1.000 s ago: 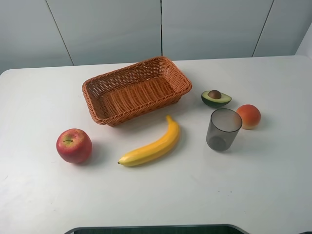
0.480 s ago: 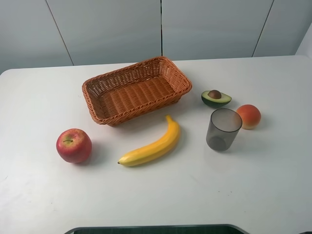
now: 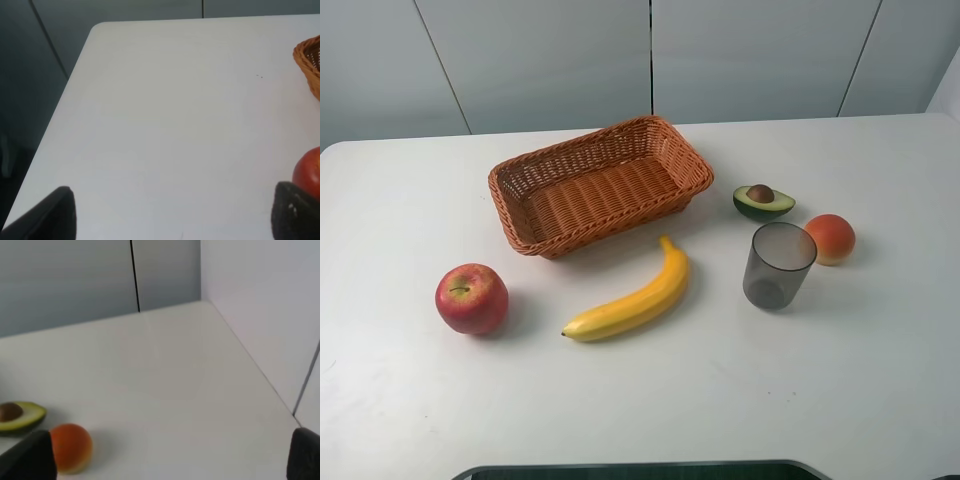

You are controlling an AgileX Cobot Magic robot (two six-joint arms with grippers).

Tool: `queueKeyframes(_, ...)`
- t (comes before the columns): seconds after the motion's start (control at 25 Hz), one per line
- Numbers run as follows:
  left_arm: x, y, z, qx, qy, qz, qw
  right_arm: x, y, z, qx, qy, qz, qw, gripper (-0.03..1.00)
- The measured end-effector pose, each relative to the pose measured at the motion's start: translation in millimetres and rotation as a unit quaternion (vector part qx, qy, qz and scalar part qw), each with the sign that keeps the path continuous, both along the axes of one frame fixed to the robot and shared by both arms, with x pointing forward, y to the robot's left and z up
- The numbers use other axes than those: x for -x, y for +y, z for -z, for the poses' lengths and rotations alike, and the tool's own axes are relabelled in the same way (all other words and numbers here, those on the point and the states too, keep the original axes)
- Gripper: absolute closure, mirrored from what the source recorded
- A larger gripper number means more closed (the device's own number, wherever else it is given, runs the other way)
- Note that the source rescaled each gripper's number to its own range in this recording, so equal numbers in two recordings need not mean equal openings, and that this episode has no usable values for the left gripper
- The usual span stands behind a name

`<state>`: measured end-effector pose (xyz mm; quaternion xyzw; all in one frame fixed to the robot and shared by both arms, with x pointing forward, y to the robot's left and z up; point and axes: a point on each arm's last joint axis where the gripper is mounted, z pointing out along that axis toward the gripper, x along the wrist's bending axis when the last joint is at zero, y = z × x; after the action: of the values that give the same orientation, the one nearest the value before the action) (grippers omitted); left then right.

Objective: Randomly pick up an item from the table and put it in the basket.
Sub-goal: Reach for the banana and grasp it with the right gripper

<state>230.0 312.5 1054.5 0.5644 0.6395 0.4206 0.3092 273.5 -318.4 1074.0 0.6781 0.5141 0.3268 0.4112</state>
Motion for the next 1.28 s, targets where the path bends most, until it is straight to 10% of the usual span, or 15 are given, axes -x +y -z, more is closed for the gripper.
queueKeyframes(0.6, 0.0, 0.0, 0.0, 0.0, 0.0, 0.0, 1.0, -78.2, 6.7, -18.5, -0.025, 0.08, -0.034, 0.996, -0.03)
queueKeyframes(1.28, 0.0, 0.0, 0.0, 0.0, 0.0, 0.0, 1.0, -152.8, 32.9, 18.0, -0.08, 0.238, -0.168, 0.953, -0.03)
